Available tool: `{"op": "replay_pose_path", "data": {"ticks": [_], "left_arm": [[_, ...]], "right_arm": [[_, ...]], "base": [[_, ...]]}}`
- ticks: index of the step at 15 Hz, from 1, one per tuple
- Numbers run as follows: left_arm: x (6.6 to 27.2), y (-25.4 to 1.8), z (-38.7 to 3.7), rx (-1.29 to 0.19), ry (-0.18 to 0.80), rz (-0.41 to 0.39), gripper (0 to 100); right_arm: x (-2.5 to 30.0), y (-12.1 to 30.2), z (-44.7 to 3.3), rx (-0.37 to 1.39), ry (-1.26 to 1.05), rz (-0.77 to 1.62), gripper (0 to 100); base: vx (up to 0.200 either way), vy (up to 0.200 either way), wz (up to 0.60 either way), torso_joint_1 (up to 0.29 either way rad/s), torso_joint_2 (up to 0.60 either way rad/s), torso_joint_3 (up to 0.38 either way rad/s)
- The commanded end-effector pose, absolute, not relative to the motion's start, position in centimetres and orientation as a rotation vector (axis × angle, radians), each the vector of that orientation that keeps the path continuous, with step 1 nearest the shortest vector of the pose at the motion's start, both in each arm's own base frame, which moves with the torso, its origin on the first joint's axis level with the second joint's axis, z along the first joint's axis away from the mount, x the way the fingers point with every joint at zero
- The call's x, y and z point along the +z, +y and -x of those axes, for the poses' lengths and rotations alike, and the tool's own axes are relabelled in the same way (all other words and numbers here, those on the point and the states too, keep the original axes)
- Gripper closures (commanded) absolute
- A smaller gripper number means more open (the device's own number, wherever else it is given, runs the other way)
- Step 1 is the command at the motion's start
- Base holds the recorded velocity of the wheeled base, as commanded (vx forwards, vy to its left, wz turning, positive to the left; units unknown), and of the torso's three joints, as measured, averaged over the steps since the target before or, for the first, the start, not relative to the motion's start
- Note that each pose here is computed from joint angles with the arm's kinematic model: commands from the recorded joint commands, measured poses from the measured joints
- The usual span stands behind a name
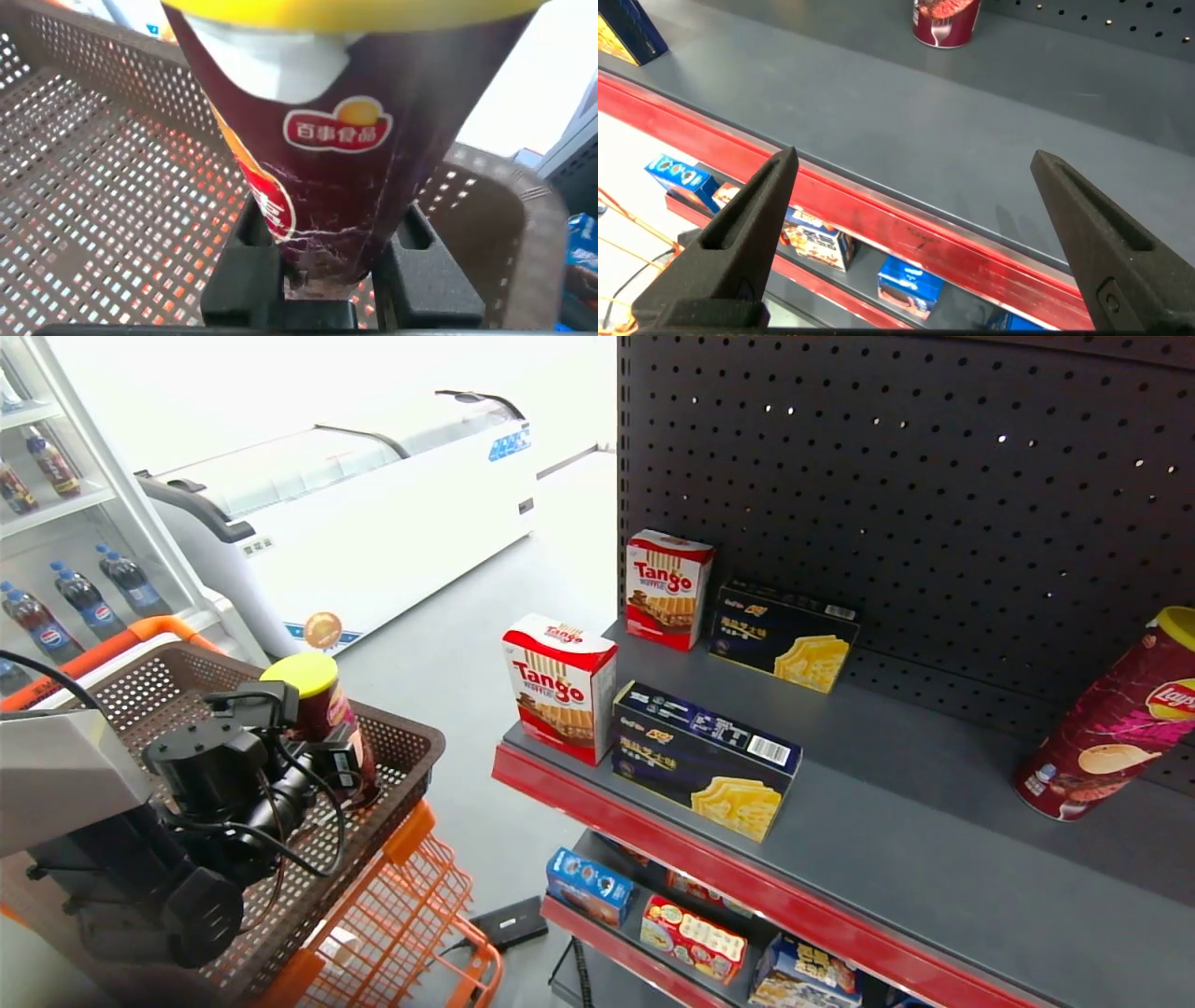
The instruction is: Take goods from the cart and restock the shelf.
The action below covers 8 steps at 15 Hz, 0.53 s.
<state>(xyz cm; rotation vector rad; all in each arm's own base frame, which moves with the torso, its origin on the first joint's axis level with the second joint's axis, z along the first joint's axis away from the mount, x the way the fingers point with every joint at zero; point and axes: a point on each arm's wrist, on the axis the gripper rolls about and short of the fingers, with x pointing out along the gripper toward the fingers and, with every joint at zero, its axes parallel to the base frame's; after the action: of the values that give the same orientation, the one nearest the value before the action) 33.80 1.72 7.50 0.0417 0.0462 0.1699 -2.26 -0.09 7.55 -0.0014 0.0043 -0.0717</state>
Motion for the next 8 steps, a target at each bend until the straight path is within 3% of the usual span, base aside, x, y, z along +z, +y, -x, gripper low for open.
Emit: {"op": "replay_pose_path", "data": {"ticks": [1,4,5,8], "left_arm": [[11.0,1.2,-33.0,0.154,-0.049,-0.040,100],[15.2,0.5,-30.5,0.127,-0.045,-0.036,100],[16.8,0.0,-28.7,0.053,-0.042,-0.040,100],[19.1,-0.6,-25.9,-0.036,-0.096,-0.044,100]], "right_arm": [[7.6,-0.1,2.3,-0.072,0.005,0.002,0],[7.6,-0.1,2.3,-0.072,0.005,0.002,0],[7.6,-0.1,2.3,-0.072,0.005,0.002,0],[7.6,-0.1,2.3,-0.072,0.005,0.002,0]], "base": [[0.000,0.000,0.00,0.000,0.00,0.000],[0.000,0.000,0.00,0.000,0.00,0.000],[0.000,0.000,0.00,0.000,0.00,0.000],[0.000,0.000,0.00,0.000,0.00,0.000]]}}
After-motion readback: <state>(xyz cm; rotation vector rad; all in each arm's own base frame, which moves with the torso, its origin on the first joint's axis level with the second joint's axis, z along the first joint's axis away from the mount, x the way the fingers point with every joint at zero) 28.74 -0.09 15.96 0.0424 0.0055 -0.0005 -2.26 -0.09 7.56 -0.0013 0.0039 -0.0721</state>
